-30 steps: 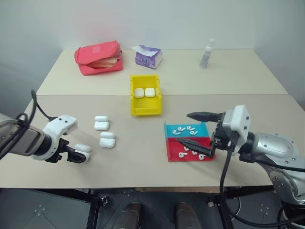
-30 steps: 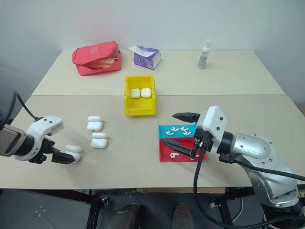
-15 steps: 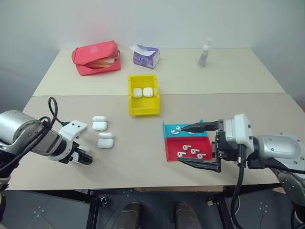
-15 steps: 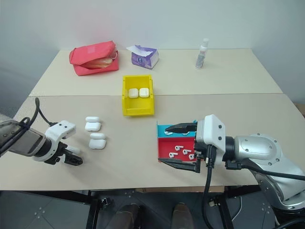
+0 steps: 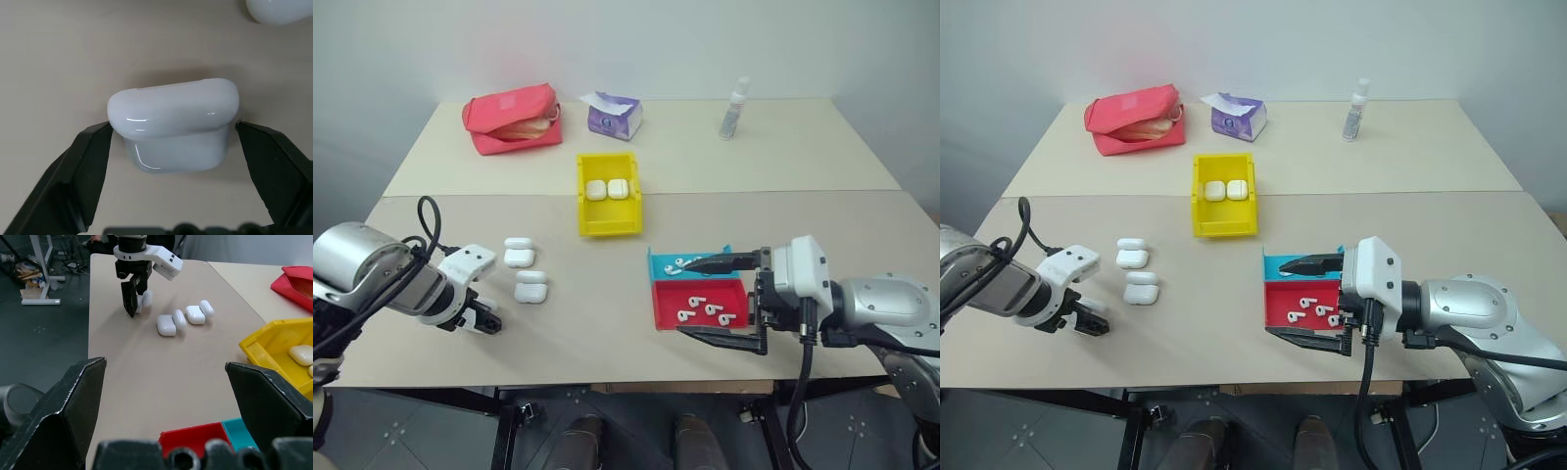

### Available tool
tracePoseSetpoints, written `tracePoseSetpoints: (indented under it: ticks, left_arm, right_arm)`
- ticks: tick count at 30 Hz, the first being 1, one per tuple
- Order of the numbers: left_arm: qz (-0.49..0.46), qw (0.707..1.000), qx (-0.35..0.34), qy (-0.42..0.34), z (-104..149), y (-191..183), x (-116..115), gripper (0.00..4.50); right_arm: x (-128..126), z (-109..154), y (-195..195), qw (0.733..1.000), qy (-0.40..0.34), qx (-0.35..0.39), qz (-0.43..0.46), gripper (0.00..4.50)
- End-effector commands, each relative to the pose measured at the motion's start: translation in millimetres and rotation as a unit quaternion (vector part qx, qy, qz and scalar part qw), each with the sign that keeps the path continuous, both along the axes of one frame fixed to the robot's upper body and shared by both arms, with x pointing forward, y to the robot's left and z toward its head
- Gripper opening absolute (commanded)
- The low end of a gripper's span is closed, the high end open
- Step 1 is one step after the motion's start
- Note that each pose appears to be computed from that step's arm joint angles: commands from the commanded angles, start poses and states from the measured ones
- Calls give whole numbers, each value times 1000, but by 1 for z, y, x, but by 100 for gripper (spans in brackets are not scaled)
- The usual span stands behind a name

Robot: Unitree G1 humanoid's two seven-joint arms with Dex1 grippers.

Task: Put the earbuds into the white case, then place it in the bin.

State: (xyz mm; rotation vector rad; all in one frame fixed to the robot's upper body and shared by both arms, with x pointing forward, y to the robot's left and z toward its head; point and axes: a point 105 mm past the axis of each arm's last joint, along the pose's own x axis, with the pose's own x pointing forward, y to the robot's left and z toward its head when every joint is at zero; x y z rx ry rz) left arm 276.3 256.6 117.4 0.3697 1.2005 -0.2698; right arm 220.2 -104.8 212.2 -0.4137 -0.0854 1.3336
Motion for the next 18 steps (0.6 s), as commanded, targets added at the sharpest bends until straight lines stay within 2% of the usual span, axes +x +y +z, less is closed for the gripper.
tracePoseSetpoints:
  ticks: [1,2,7,11,13,15,18]
  left_arm:
    - [16,999,40,-8,-1,13,1,297]
    - [14,999,39,-8,0,13,0,283]
    - [24,998,45,-45,13,20,1,283]
    - [-5,984,-15,-179,52,11,15,283]
    - [-8,965,-60,-254,73,7,22,283]
    - [-33,929,-116,-350,98,0,30,283]
    - [-90,842,-183,-500,132,-13,34,283]
  right_arm:
    - [-6,5,0,1000,-18,-3,10,450]
    - [-6,5,0,1000,-18,-4,9,450]
    - [-7,3,-2,1000,-15,-5,7,450]
    - [-5,1,-5,1000,-14,-8,3,450]
    - [-4,1,-8,1000,-14,-10,-1,450]
    - [-1,2,-11,1000,-16,-15,-4,450]
    - [3,4,-14,999,-22,-21,-10,450]
